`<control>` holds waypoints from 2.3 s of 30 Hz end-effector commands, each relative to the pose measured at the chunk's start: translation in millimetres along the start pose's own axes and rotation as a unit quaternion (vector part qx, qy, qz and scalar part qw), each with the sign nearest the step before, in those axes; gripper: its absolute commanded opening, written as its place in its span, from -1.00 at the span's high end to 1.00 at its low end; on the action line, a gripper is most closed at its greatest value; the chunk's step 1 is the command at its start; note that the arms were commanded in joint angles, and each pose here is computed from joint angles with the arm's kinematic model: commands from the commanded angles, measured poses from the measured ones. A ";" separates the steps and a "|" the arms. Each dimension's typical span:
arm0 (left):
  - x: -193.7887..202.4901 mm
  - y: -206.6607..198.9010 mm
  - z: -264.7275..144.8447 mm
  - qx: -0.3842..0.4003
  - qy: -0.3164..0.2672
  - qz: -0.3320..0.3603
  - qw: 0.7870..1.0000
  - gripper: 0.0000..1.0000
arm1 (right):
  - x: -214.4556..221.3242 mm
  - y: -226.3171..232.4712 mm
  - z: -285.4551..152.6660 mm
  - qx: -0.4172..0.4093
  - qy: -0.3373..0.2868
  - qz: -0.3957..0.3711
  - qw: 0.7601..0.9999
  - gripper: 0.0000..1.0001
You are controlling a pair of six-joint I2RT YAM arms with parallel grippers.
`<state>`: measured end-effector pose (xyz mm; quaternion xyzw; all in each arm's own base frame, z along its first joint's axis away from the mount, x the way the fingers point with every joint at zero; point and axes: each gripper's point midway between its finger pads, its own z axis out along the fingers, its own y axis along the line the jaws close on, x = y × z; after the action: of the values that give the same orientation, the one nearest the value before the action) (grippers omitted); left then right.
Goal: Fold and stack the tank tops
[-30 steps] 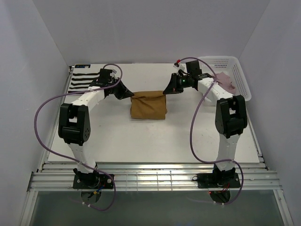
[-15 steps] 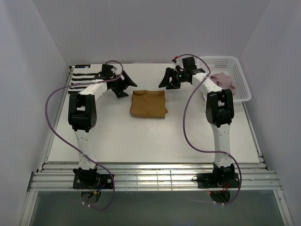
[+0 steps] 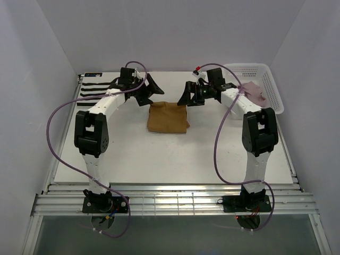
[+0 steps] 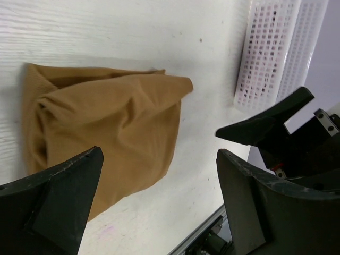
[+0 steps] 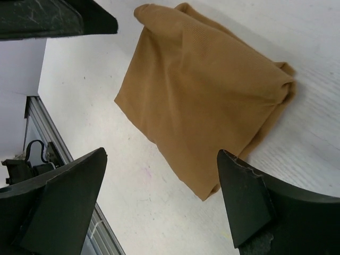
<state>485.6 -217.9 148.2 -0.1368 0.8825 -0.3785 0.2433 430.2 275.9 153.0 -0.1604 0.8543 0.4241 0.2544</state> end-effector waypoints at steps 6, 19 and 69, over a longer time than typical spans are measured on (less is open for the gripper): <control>14.9 -5.2 31.2 0.024 0.046 0.008 0.999 -0.96 | 3.6 12.8 32.3 -0.048 0.010 -0.017 0.999 -0.80; -16.3 39.0 77.9 -0.002 0.037 -0.017 0.999 -0.96 | -23.6 -25.2 87.3 -0.039 -0.027 -0.034 0.998 -0.80; 63.7 102.2 14.3 -0.068 0.080 0.013 0.994 -0.96 | 84.4 32.7 -90.3 0.085 -0.078 -0.078 0.990 -0.80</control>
<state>430.9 -182.7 44.0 -0.1240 0.9268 -0.3182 0.1562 317.0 220.9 168.3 -0.1626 0.8551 0.3470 0.3491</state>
